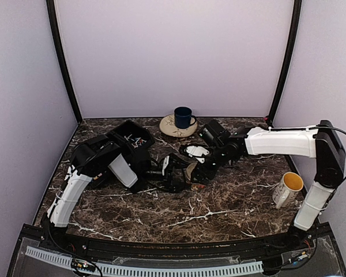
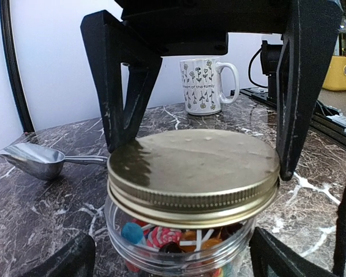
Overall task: Pack the candies
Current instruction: Place the box lid on the packing box.
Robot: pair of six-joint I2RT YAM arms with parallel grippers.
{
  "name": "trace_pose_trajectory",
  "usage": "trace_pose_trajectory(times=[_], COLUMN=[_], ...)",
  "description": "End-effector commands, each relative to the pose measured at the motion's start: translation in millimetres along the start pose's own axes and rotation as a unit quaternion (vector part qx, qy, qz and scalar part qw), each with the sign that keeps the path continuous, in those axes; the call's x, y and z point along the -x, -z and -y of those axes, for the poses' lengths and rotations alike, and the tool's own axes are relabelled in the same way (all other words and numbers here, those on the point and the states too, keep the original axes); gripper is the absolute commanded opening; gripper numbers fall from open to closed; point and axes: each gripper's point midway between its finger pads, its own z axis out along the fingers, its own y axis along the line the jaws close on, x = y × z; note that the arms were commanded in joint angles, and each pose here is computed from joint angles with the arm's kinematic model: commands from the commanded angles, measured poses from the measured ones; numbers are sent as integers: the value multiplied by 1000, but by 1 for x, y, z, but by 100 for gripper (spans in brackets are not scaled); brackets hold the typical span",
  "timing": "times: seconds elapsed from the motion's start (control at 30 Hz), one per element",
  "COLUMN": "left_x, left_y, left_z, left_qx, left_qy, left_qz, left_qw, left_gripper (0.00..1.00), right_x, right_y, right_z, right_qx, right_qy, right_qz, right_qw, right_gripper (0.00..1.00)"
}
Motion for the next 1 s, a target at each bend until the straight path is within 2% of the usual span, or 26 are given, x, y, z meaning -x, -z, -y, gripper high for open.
trace_pose_trajectory(times=[0.0,0.97], left_x=[-118,-118], left_y=[28,28], left_z=[43,46], left_qx=[-19,-25], left_qy=[167,168], left_qz=[-111,-111], left_qw=[980,979], left_gripper=[95,92], right_x=[2,0], right_y=[-6,-24], right_z=[1,15], right_qx=[-5,-36], right_qy=[8,-33], right_qz=[-18,-50], right_qw=[1000,998], right_gripper=[83,84])
